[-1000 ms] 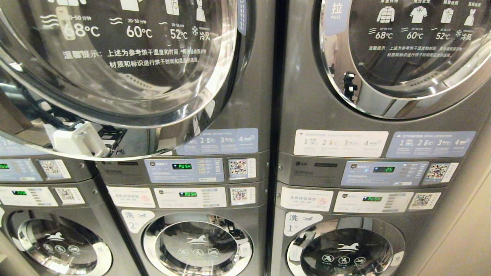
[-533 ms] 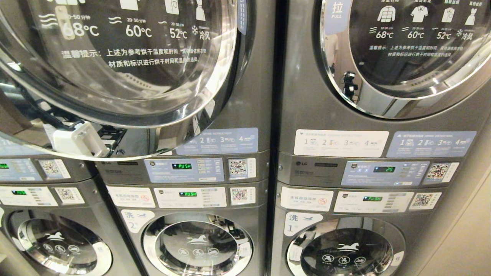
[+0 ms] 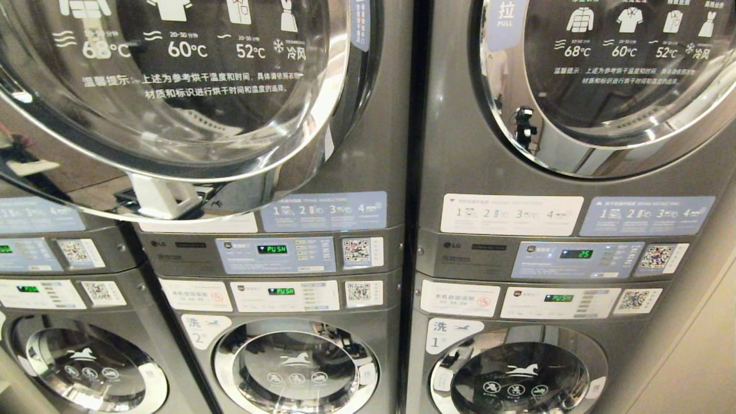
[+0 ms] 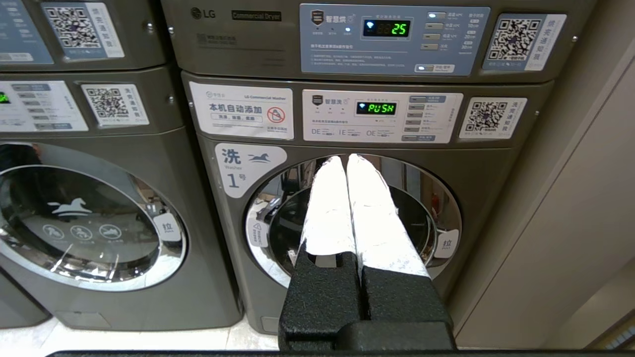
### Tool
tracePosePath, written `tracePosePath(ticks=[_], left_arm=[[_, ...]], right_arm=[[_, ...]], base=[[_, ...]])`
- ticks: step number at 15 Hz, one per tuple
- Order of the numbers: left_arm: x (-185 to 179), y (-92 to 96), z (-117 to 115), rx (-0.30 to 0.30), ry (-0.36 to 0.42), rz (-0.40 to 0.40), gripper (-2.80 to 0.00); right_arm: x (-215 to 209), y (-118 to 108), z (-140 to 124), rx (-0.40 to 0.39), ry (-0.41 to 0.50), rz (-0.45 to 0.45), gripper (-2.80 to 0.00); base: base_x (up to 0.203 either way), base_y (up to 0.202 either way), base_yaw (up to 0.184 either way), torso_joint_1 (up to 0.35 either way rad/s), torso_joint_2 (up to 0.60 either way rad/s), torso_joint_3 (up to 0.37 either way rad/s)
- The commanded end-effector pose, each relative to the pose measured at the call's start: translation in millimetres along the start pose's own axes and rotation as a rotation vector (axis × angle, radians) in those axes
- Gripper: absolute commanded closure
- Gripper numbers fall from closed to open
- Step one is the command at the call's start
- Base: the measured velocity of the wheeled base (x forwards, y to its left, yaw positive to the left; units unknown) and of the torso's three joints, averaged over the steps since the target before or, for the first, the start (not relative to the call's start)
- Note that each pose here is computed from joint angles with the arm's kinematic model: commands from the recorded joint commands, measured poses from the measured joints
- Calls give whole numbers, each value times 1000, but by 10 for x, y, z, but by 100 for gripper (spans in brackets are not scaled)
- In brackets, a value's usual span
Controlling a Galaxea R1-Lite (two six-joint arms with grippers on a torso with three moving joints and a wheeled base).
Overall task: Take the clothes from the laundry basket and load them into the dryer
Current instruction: Close the dryer
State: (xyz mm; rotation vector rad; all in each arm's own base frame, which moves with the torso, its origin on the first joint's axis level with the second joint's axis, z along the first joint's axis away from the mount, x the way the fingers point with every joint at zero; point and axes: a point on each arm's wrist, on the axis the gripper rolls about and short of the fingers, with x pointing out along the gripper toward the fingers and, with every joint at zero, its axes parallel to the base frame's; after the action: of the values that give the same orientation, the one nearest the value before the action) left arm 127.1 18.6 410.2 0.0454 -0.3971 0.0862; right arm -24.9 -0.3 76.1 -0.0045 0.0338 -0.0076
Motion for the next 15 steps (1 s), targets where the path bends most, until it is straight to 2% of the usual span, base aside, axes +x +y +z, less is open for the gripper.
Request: tracePosePath(ticks=[1,6,8,11,15], left_arm=[[327,132,-254,17,59,61,0],[938,373,-771,29,111,117,0],[1190,473,-987,33,109,110,0],[1547,648,-1240,43,81,39,0],[1938,785,-1552,11,15,-99,0]], right_arm=[[1,0,-4,1,1,0,0],[1,0,-3,3,0,0,0],[1,0,-3,12,0,-2,0],[1,0,-3,12,0,-2,0],[1,0,-3,12,0,-2,0]], base=[[0,0,0,0,0,0],[0,0,0,0,0,0],[0,0,0,0,0,0],[0,0,0,0,0,0],[0,0,0,0,0,0]])
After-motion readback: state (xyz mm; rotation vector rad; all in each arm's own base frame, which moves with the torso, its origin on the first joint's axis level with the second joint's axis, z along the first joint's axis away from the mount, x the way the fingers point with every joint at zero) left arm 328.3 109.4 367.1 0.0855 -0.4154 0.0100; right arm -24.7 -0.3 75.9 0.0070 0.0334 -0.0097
